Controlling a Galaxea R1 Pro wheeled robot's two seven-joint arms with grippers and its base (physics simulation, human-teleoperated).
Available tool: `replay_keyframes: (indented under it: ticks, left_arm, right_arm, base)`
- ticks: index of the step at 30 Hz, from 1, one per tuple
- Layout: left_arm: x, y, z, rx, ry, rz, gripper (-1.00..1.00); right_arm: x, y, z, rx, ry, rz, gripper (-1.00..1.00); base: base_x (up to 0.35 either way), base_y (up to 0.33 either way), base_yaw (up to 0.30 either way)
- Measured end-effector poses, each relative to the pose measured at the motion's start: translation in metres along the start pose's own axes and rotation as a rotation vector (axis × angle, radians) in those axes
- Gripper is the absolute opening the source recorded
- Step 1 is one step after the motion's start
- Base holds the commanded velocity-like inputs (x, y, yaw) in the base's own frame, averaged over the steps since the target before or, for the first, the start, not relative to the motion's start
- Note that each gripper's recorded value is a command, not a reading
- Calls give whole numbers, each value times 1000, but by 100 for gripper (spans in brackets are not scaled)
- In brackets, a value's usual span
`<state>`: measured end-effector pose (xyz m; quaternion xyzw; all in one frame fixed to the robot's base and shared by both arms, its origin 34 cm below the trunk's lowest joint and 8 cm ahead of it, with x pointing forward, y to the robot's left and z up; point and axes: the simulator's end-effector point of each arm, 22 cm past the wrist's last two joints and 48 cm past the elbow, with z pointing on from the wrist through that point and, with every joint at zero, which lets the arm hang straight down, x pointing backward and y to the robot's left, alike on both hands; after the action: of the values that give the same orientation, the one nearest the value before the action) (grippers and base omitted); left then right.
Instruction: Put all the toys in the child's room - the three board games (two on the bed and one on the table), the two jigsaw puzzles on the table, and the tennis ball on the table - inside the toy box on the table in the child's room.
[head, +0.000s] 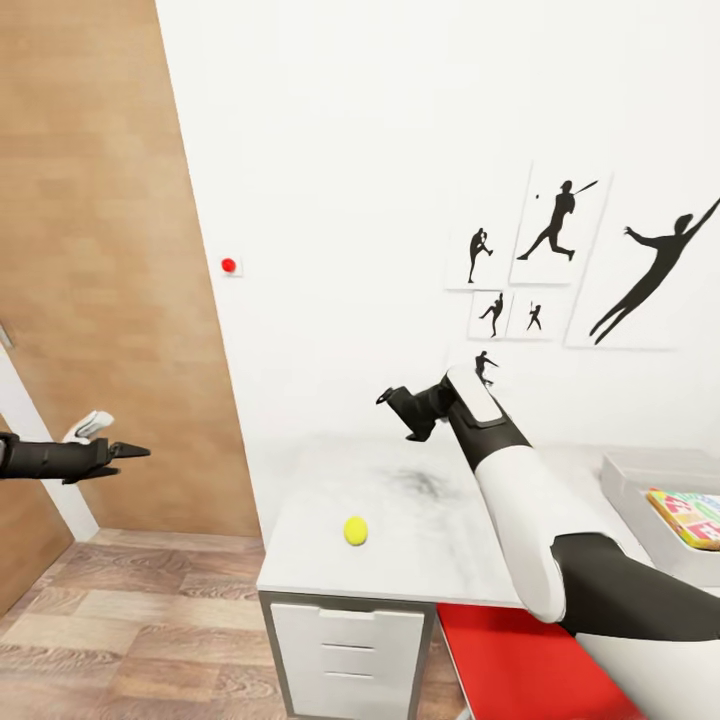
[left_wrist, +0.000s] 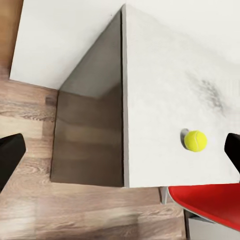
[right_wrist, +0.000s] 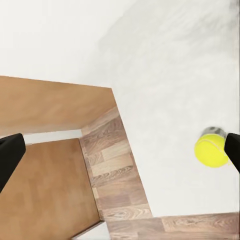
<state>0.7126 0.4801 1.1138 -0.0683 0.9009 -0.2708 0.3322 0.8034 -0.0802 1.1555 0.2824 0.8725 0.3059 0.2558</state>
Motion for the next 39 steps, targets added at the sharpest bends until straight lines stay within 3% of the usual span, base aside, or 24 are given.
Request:
replay_keyframes:
  ticks: [10, 12, 15, 21, 28, 39]
  left_arm:
    - [9, 31, 11, -77, -15, 46, 100]
    - [13, 41, 12, -116, -6, 53, 100]
    - [17, 58, 11, -186, 8, 69, 100]
    - [18, 74, 14, -265, 7, 100, 100]
    - [31, 103, 17, -365, 9, 105, 100]
    - [40, 125, 18, -438, -6, 121, 100]
  right_arm:
    - [17, -11, 15, 74, 0, -115, 100]
    - [19, -13, 17, 83, 0, -131, 100]
    - [21, -14, 18, 91, 0, -144, 100]
    - [22, -20, 18, 126, -3, -165, 100]
    - [23, -30, 18, 186, -11, -199, 100]
    - [25, -33, 19, 217, -22, -233, 100]
  base:
    - [0, 63, -118]
    - [0, 176, -55]
    - [0, 94, -28]
    - [0, 86, -9]
    - [3, 235, -2]
    - [29, 119, 0]
